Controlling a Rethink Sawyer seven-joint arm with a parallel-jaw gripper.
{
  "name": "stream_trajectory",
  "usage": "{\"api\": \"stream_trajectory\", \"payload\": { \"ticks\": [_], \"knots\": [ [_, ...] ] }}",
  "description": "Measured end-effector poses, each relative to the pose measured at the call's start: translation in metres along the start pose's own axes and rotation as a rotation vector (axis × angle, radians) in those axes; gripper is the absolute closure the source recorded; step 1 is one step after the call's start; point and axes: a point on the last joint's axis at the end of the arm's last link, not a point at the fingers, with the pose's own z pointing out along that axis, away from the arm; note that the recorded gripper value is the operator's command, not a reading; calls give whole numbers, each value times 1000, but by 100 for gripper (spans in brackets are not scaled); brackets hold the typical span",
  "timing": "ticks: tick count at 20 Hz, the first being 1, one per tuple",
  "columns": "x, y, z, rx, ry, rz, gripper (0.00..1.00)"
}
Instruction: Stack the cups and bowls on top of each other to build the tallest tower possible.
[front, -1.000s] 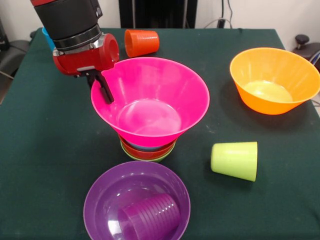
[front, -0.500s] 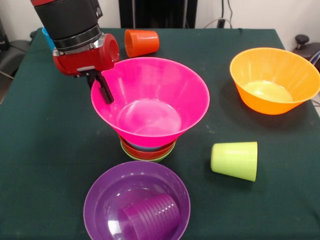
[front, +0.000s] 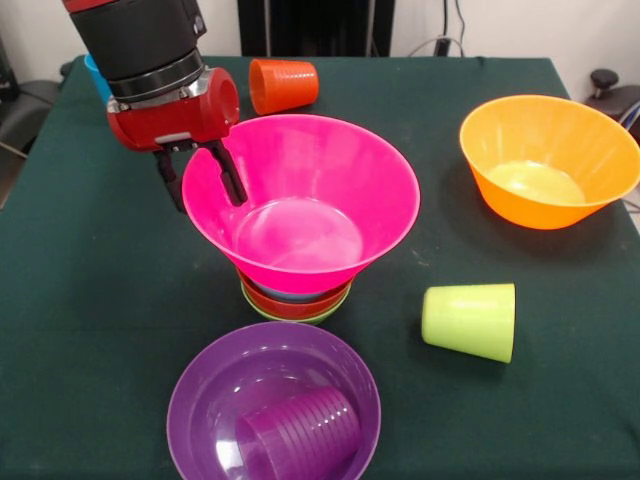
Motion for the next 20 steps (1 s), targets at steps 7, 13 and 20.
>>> {"api": "stream_trajectory", "payload": {
  "ticks": [7, 13, 20],
  "knots": [
    [1, 0, 0, -1, 2, 0, 0],
    [0, 1, -3, 3, -1, -4, 0],
    [-10, 1, -20, 22, -26, -13, 0]
  ]
}}
